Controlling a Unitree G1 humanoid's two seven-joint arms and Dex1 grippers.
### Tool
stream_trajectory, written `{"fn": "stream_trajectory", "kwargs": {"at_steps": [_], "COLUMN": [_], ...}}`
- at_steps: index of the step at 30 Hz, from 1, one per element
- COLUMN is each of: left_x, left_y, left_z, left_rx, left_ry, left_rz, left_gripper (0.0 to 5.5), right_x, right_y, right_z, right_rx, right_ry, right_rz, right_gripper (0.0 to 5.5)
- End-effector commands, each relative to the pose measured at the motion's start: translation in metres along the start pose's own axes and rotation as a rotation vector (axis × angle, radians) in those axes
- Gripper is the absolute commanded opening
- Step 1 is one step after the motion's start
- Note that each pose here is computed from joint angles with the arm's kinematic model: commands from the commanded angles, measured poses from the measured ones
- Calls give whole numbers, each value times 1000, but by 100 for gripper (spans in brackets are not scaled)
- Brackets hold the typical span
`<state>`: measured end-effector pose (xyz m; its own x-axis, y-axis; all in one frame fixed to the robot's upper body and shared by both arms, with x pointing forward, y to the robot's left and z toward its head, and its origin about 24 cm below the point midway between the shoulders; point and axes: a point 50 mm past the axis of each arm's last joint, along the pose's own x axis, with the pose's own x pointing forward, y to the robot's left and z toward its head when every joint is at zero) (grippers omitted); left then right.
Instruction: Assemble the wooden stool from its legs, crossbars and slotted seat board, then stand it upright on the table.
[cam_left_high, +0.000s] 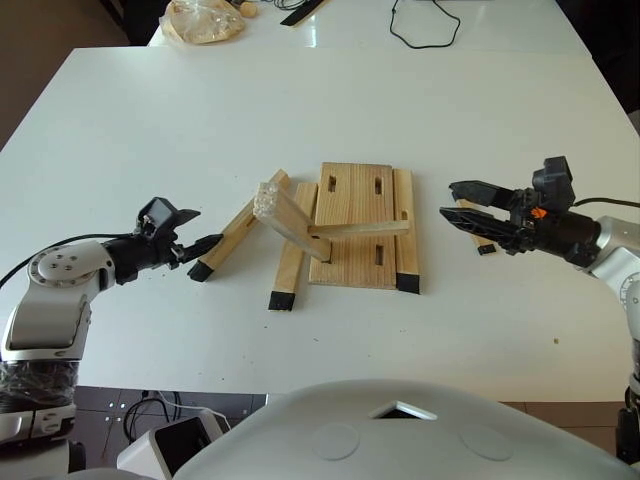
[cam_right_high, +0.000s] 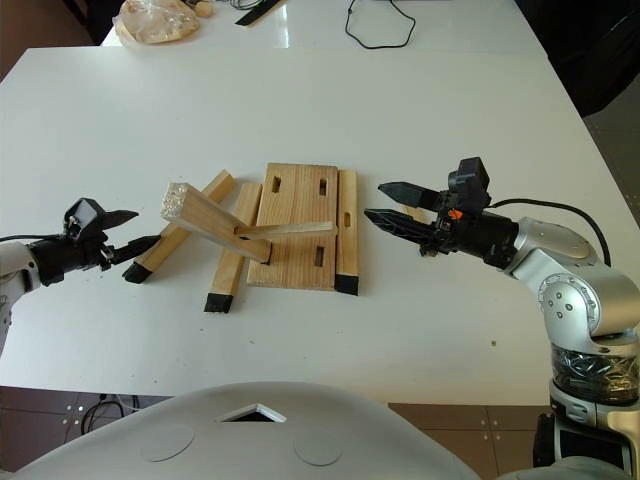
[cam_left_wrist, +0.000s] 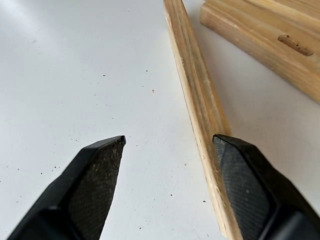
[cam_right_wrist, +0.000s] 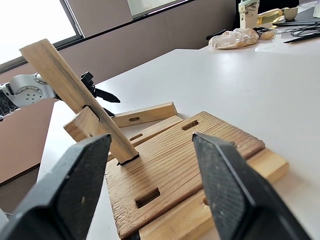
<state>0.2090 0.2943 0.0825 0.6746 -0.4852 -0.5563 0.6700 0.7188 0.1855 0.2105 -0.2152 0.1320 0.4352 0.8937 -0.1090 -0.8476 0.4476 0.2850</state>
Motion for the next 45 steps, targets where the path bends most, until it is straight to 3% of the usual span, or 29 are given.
{"fn": "stream_trajectory", "kwargs": {"at_steps": [1, 14, 20, 24, 29, 41, 45], "left_x": [2, 1, -13, -18, -2, 12, 15], "left_y": [0, 17, 17, 2, -27, -33, -38], "left_z": [-16, -29, -2, 10, 9, -33, -33], "left_rx": [-12, -14, -37, -107, -177, -231, -240], "left_ry": [72, 113, 1, -4, 31, 193, 168], "left_rz": [9, 80, 117, 130, 53, 88, 46], "left_gripper": [326, 326, 326, 326, 326, 326, 264], "right_x": [1, 2, 0, -3, 0, 2, 2], "right_y": [-1, -1, 1, 3, 3, 2, 3], "right_z": [3, 3, 3, 1, -3, -3, -3], "right_rx": [-23, -27, -26, -25, -27, -37, -38], "right_ry": [14, 23, 27, 25, 21, 26, 28], "right_rz": [3, 12, 11, -4, -12, 0, -2], "right_gripper": [300, 300, 300, 300, 300, 300, 300]}}
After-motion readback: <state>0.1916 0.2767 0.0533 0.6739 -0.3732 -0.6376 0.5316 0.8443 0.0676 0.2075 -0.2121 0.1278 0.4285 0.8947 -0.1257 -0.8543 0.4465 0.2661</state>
